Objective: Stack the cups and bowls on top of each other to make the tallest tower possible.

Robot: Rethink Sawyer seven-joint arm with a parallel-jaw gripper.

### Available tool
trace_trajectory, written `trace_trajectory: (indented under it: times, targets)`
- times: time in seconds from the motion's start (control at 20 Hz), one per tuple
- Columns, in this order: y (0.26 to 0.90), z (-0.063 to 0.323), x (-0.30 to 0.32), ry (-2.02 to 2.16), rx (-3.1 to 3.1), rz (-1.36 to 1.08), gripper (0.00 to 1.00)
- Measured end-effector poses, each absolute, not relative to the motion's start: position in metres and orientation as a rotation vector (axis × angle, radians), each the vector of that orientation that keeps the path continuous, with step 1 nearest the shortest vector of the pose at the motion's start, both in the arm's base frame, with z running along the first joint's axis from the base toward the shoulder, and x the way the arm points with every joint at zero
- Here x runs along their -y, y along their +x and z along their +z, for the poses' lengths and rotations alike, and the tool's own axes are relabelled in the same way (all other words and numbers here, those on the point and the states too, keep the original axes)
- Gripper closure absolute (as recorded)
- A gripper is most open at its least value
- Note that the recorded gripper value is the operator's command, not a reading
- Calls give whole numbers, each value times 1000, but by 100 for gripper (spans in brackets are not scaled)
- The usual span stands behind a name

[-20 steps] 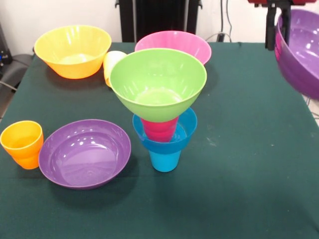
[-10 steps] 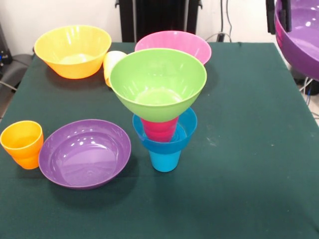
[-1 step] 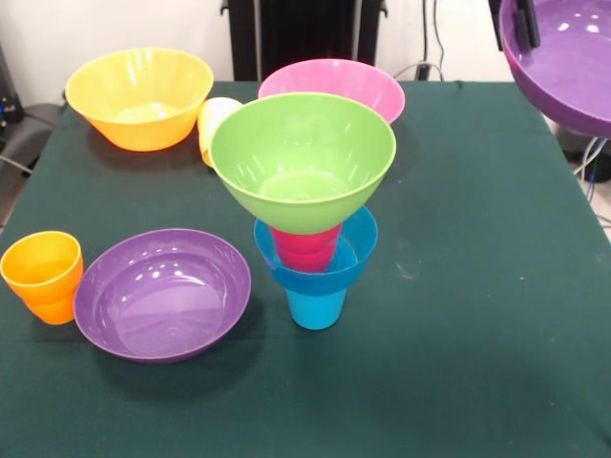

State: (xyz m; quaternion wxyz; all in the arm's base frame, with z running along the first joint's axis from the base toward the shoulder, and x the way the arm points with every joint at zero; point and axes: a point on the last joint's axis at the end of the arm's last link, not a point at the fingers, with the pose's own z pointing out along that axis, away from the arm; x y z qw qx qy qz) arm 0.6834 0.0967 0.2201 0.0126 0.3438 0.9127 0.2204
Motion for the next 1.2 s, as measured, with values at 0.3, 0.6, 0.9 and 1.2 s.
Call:
trace_trajectory:
  times: [0.3,0.6,0.9,1.2]
  targets:
    - [675,215,-89,1001,-2858,776,100]
    - [669,215,-88,897,-2863,870,100]
    - [666,224,-88,768,-2847,954,100]
    - [664,236,-81,658,-2821,966,100]
